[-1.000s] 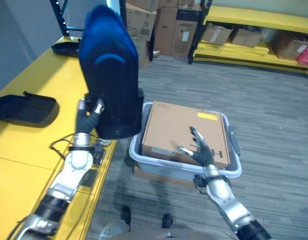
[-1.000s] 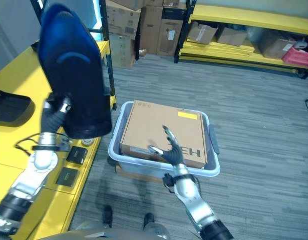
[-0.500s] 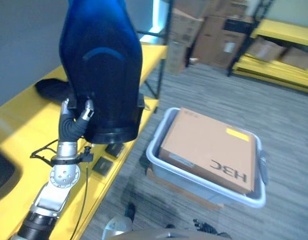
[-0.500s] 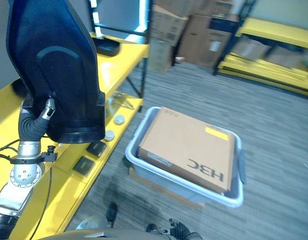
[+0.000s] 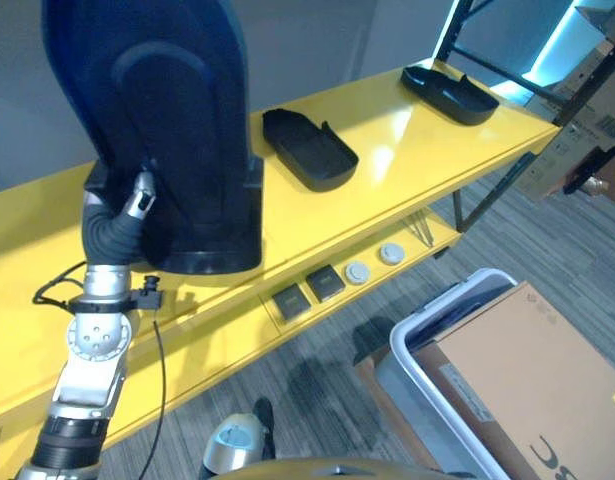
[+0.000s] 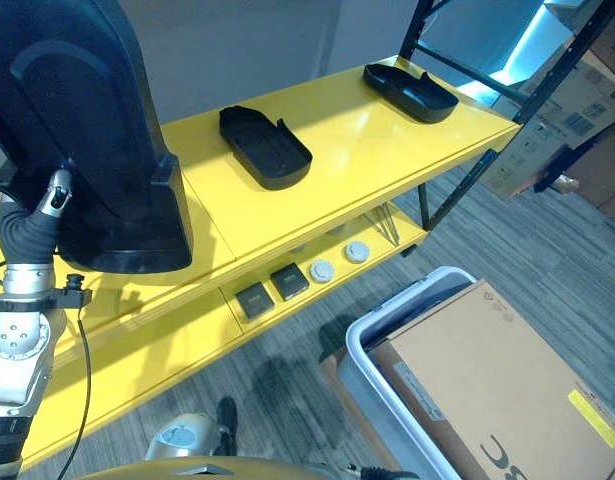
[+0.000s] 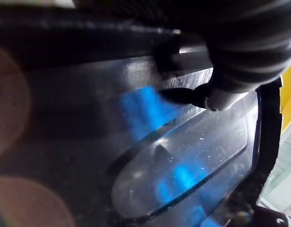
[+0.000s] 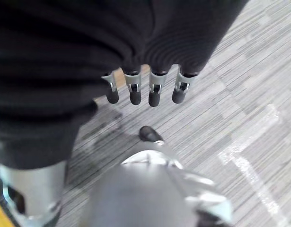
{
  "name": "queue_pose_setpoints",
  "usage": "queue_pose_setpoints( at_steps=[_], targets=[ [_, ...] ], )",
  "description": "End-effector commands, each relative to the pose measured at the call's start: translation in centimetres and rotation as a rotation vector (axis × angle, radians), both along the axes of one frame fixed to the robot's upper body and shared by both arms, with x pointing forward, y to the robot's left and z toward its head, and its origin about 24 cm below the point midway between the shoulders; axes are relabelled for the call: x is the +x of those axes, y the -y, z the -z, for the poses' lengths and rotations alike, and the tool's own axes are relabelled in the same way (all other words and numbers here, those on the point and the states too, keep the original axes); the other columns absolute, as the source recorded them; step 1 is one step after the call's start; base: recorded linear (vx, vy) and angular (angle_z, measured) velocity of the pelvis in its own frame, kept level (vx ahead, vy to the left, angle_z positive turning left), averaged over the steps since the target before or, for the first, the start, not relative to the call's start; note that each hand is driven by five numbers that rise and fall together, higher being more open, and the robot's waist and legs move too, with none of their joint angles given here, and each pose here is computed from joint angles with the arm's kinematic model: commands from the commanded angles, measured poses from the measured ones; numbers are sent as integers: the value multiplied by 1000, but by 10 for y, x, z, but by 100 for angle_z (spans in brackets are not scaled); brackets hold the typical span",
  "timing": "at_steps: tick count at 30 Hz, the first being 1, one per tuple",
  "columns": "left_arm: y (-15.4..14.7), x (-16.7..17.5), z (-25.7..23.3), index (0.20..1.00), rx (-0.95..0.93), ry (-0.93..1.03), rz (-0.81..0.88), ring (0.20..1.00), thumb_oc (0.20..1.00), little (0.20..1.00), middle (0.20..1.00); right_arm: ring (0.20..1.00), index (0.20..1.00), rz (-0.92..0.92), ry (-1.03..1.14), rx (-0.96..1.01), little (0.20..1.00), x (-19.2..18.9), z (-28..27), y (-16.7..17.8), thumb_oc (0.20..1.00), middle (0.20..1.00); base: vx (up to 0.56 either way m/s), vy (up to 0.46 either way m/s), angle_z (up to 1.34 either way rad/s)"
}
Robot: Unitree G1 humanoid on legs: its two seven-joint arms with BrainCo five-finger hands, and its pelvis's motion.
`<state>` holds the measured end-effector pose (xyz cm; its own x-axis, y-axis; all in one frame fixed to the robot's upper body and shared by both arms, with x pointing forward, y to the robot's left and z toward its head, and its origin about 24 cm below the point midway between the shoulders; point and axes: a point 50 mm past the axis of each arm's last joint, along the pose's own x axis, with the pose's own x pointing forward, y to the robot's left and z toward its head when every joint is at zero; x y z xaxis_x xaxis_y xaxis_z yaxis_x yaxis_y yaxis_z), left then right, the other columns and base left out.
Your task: Move parts from the plastic box to the shelf.
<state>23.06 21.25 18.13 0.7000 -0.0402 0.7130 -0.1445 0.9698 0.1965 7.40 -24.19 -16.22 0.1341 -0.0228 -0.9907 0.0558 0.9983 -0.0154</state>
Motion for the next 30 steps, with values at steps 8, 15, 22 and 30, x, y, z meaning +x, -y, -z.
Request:
queue_pose_setpoints(
  at_steps=[8,15,22,30],
  targets=[
    [31,1,-36,200,68,191,224,200,200,200,200,1000,1000,-100,26,51,1000,5,2,-13,1000,1000,25,131,28],
    [66,11,-38,200,19,167,332,200,200,200,200,1000,1000,-78,-14,60,1000,3,5,-23,1000,1000,45,-119,132],
    [51,11,-30,200,-31,82,227,200,200,200,200,1000,1000,-208,-116,0,1000,-3,4,-16,1000,1000,-48,-84,26],
    [45,1,-14,200,-67,54,244,200,200,200,200,1000,1000,-148,-203,-93,1000,-18,-4,24,1000,1000,20,339,109]
  ],
)
